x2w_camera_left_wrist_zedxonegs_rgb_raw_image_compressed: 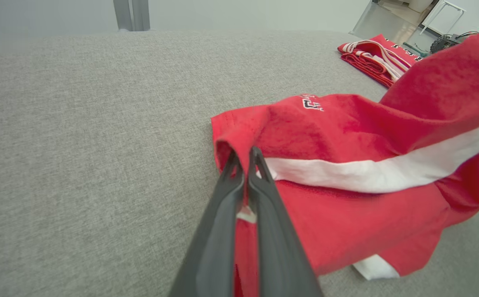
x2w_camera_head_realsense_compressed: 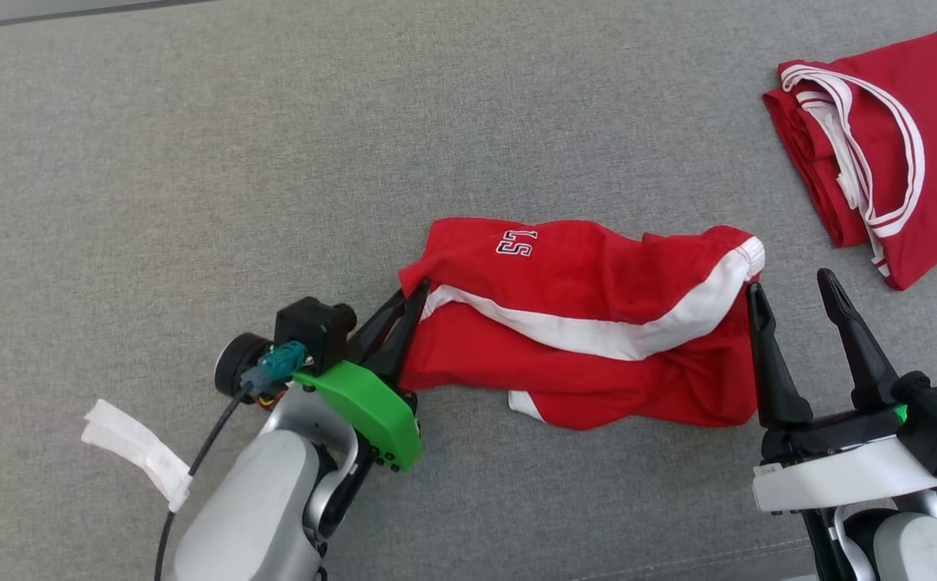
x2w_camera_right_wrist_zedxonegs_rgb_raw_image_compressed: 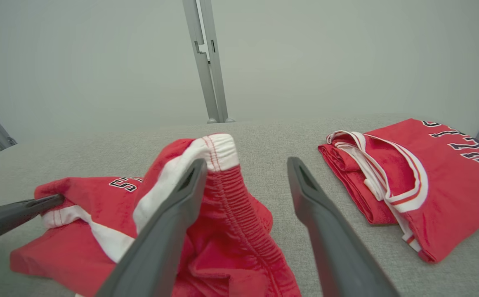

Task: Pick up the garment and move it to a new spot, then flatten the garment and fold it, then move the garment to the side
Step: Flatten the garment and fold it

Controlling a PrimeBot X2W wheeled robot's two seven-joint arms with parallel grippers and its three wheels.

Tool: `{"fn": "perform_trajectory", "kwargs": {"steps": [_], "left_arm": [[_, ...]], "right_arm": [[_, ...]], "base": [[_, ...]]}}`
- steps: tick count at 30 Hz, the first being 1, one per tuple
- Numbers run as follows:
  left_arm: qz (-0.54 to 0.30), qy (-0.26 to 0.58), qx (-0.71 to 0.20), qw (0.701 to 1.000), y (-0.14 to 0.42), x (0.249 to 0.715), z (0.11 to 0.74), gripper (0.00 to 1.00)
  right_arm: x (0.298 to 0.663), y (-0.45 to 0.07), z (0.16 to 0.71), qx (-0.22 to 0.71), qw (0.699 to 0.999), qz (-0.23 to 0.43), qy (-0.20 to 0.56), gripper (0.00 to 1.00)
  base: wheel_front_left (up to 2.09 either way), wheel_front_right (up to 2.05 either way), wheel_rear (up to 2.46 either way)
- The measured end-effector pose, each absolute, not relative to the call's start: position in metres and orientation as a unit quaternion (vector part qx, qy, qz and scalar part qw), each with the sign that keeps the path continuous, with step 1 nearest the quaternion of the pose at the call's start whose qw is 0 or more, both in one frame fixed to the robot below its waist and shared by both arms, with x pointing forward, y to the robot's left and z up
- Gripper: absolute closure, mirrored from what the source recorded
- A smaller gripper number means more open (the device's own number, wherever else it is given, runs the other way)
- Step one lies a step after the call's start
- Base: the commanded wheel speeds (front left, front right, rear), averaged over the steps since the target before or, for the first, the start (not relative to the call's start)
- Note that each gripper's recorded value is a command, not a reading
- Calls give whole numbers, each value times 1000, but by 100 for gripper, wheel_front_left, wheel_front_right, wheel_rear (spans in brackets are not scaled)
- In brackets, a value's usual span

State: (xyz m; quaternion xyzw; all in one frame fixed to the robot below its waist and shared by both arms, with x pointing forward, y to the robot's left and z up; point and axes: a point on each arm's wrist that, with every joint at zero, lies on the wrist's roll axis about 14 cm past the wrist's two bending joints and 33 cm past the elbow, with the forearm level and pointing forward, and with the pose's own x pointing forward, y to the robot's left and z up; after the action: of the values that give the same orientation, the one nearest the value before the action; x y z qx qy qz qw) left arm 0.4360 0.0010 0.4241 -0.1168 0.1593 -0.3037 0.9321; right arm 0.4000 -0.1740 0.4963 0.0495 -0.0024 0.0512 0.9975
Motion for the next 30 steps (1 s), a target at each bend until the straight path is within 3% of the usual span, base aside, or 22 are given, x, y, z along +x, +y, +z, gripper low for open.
{"fn": "perform_trajectory", "kwargs": {"steps": [10, 22, 23, 24, 30], "left_arm": [[-243, 176, -124, 946, 47, 459, 417, 100], [-158, 233, -133, 950, 108, 422, 397, 100], [-152, 227, -135, 952, 110, 421, 400, 60], [-150, 221, -135, 954, 111, 422, 403, 0], [-116, 150, -134, 973, 125, 427, 431, 0]], "right_arm": [[402, -177, 487, 54, 998, 44, 8, 0], [409, -172, 482, 60, 997, 50, 9, 0], [410, -170, 483, 59, 997, 53, 8, 0], [411, -169, 484, 58, 997, 56, 6, 0], [415, -161, 494, 51, 996, 72, -7, 0]], "base": [[0, 0, 0], [0, 0, 0], [0, 0, 0], [0, 0, 0], [0, 0, 0]]}}
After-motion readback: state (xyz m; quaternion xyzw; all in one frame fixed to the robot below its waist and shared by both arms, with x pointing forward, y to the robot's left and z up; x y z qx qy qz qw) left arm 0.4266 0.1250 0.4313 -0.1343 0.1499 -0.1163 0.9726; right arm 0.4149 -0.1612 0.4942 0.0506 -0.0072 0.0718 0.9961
